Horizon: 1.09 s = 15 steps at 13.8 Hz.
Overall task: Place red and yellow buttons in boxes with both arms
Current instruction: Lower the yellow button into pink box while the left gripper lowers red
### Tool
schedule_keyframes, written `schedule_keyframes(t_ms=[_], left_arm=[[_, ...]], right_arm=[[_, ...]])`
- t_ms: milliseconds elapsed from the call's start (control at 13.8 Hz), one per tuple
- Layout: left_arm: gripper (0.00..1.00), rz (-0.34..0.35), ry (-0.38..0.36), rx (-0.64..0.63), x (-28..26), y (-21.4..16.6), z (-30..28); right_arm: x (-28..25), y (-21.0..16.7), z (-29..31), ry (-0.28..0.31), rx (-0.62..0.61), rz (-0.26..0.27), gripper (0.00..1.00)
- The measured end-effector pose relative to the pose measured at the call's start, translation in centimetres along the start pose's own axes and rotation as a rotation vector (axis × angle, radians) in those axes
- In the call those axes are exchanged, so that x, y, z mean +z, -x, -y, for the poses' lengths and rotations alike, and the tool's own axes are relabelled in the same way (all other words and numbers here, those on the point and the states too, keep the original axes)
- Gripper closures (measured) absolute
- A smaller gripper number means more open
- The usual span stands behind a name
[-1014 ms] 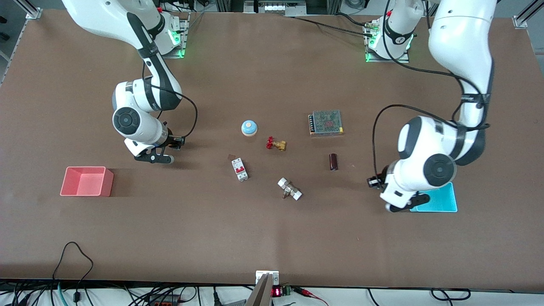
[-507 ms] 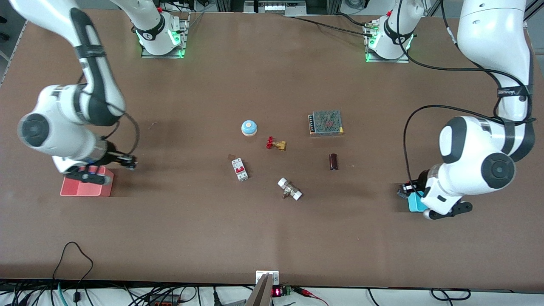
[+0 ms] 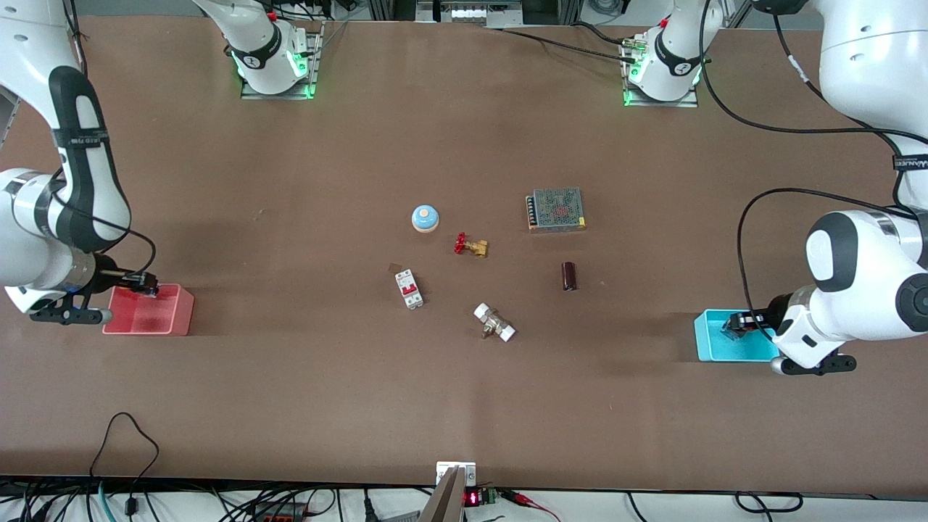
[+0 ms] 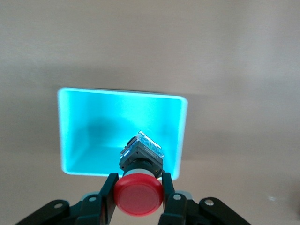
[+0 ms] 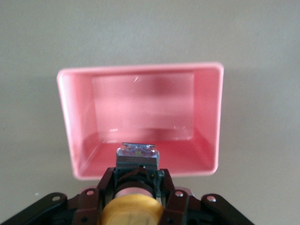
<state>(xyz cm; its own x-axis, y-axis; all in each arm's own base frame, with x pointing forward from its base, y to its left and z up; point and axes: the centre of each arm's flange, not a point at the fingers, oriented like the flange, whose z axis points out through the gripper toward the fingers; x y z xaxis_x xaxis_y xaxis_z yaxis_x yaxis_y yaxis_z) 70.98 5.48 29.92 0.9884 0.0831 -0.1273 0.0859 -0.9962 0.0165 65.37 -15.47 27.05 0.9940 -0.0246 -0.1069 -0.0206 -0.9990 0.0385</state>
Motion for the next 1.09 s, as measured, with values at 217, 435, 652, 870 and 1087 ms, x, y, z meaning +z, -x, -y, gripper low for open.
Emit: schedule_keyframes(t_ms=[217, 435, 652, 870, 1087], left_arm=[[0.58, -0.012, -0.012, 0.01, 3.3, -0.9, 0.5], [0.58, -0.002, -0.037, 0.027, 6.2, -1.3, 0.4], [0.53, 0.008, -0.038, 0.028, 7.1, -1.4, 0.5], [0.38, 0.003, -0.037, 0.03, 6.9, -1.5, 0.3], [0.11, -0.031, -0.037, 0.038, 5.4, -2.1, -0.3]], right_arm=[[0.6, -1.0, -0.5, 0.005, -0.026, -0.001, 0.57], [3.0, -1.0, -0.4, 0.001, -0.08, 0.032, 0.57], [4.3, -1.1, -0.3, 0.002, -0.12, 0.05, 0.57], [4.2, -1.3, -0.4, 0.008, -0.136, 0.044, 0.57], [4.0, -2.1, -0.5, 0.014, -0.145, 0.03, 0.57]])
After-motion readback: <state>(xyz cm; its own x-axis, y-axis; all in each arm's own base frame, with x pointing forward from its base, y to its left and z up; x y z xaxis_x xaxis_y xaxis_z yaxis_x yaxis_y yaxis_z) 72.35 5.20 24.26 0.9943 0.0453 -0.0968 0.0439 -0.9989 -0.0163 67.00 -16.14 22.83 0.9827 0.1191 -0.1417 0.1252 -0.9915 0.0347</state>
